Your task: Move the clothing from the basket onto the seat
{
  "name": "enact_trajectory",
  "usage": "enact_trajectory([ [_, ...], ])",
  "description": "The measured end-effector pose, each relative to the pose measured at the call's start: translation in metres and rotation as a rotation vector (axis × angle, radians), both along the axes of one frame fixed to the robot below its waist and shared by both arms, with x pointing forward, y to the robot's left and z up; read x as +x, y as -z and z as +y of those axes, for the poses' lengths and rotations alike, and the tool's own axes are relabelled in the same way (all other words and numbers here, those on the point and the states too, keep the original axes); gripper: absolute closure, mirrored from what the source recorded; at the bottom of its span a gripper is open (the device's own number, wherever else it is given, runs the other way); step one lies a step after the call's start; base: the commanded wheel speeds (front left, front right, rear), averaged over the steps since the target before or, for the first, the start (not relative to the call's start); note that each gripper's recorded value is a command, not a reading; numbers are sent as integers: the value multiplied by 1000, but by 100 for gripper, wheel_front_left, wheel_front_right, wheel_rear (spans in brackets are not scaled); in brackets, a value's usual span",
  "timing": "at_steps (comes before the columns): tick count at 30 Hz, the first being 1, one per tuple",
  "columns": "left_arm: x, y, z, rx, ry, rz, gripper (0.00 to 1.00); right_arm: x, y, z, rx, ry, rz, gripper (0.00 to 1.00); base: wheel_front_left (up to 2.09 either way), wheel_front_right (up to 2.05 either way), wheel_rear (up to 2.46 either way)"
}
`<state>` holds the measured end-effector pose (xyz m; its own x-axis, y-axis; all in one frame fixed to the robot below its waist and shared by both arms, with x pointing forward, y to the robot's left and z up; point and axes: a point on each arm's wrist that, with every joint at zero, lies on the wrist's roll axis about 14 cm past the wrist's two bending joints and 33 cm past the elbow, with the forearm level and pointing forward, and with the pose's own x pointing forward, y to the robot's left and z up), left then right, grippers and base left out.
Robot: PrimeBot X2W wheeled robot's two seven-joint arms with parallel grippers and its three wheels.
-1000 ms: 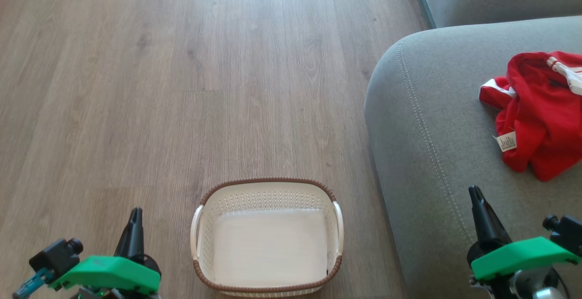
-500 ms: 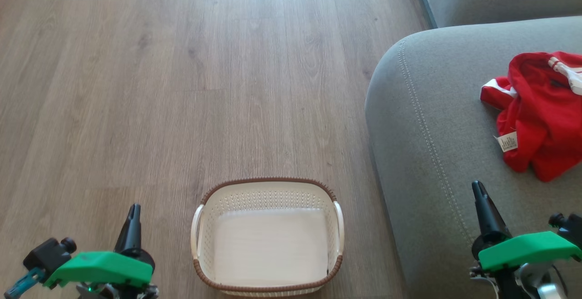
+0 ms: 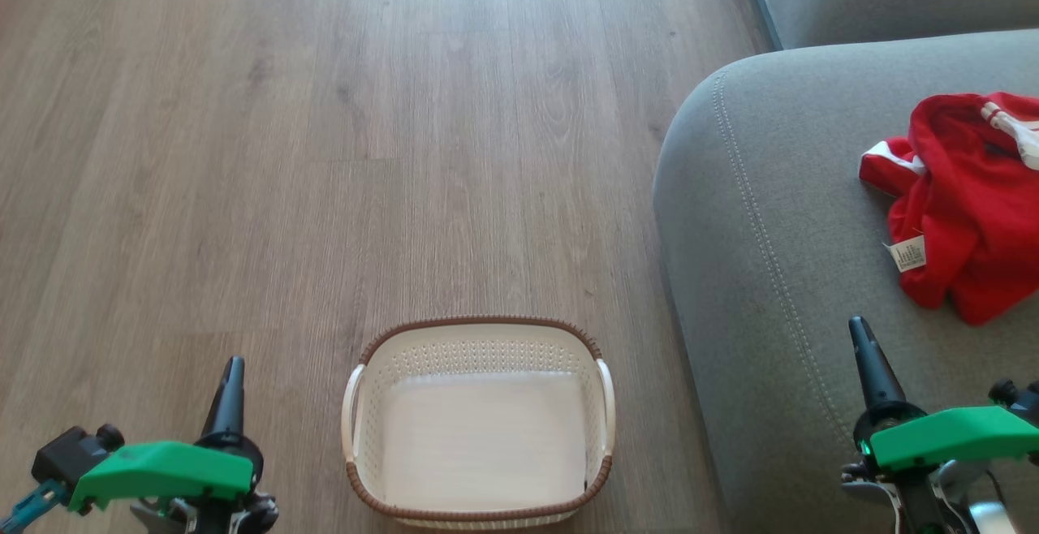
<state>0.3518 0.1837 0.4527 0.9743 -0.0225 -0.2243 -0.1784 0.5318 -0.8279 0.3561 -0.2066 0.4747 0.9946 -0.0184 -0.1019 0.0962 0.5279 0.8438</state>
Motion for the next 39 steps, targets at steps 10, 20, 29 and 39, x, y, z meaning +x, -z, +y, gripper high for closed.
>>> enact_trajectory([
  [10,5,-4,-2,-101,-11,-12,100,0,5,2,103,11,16,100,0,0,0],
  [20,9,-7,1,-217,-35,-24,100,4,4,-2,215,32,12,100,0,0,0],
  [29,14,-13,-2,-320,-42,-51,100,9,1,-1,311,39,4,100,0,0,0],
  [39,15,-14,1,-422,-64,-65,100,13,-1,0,425,52,-7,100,0,0,0],
])
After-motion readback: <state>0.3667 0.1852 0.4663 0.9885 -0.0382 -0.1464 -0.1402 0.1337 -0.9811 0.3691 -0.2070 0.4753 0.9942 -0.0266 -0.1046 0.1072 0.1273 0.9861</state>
